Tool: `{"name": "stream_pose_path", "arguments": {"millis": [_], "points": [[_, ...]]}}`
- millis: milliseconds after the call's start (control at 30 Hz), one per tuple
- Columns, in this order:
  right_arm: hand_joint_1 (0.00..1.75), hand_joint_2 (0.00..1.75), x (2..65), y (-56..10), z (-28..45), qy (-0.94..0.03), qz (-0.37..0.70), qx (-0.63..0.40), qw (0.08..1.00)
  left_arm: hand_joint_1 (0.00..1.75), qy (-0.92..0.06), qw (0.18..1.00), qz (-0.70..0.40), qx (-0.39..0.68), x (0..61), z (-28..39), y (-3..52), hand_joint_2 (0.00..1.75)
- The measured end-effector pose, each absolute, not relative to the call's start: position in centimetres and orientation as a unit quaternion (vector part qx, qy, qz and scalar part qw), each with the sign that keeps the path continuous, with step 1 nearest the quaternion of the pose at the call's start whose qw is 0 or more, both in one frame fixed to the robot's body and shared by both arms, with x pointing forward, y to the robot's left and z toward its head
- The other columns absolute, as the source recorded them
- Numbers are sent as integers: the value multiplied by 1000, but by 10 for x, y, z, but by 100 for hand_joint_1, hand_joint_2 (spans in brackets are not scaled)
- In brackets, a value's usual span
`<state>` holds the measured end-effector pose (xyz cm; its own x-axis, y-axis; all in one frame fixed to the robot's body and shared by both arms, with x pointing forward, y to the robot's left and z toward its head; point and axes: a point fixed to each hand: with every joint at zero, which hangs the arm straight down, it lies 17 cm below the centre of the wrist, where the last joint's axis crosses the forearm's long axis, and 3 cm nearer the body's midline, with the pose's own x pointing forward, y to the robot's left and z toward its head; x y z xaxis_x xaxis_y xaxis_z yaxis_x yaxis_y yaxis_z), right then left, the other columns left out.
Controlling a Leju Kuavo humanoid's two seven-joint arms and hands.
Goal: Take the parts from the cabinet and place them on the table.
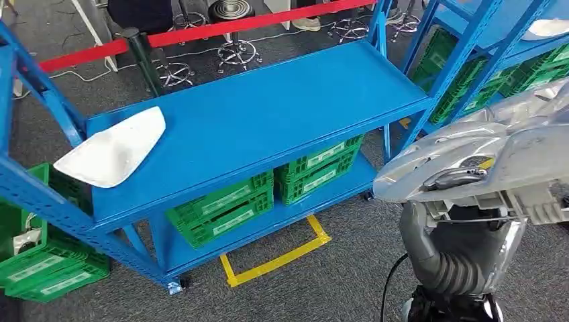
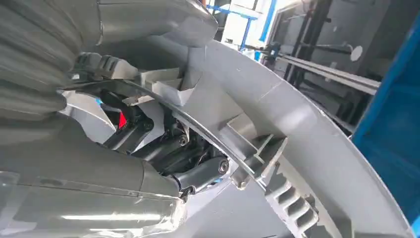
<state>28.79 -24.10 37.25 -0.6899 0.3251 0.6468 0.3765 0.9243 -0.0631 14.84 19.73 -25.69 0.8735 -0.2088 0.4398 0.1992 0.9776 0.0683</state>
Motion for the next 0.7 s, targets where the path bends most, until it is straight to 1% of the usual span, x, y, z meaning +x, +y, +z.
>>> {"name": "stream_pose_path", "arguments": {"millis": [700], "points": [[175, 175, 289, -242, 374, -920, -44, -184, 343, 0, -227, 968, -106, 14, 147, -258, 201, 175]]}}
